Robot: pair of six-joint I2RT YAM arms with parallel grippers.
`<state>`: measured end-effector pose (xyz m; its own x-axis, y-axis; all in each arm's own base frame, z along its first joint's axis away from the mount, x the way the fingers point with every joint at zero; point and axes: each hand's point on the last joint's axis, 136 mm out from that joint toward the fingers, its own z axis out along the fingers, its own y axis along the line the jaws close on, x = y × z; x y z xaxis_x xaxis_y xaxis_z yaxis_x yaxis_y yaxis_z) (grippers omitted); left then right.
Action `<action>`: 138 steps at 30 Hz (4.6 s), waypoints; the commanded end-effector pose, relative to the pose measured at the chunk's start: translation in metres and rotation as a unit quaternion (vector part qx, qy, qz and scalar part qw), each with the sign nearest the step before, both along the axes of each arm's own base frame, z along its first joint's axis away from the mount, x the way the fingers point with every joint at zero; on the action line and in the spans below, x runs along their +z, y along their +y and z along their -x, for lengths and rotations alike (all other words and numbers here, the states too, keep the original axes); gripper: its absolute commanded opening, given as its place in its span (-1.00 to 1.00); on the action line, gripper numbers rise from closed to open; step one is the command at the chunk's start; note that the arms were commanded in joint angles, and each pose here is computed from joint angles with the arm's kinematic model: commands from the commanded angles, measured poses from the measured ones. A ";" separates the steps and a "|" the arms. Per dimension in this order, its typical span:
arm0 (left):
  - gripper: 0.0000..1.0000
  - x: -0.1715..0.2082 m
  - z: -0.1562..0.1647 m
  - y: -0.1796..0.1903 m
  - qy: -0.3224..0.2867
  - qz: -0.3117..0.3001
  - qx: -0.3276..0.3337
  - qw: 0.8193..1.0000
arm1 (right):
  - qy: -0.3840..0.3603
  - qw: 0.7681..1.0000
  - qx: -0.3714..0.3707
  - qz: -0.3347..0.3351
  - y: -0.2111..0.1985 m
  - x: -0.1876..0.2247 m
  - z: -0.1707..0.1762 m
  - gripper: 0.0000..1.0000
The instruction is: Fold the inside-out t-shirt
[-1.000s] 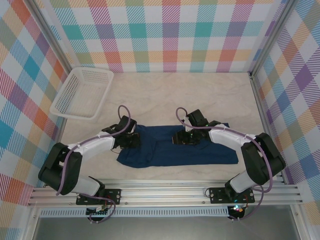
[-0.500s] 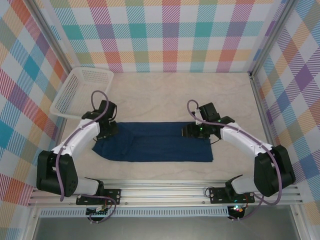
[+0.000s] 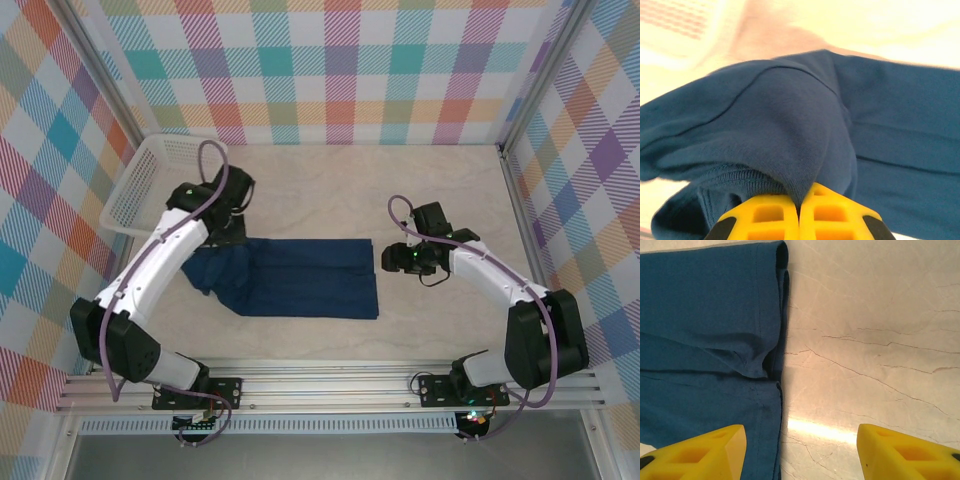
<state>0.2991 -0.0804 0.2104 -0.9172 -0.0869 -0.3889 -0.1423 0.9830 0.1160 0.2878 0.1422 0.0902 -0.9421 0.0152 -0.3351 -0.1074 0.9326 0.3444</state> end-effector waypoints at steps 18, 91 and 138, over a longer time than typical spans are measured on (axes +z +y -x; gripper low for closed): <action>-1.00 -0.059 0.021 -0.214 0.143 -0.026 -0.196 0.970 | 0.026 0.999 -0.018 -0.014 -0.007 -0.021 0.016 0.21; 0.33 -0.088 -0.010 -0.124 0.080 0.237 -0.106 0.962 | -0.205 0.953 0.215 0.052 0.105 0.035 0.038 0.55; 0.39 -0.081 0.043 -0.155 0.051 0.271 -0.240 0.931 | -0.003 0.998 -0.061 0.000 -0.003 -0.031 -0.086 -0.42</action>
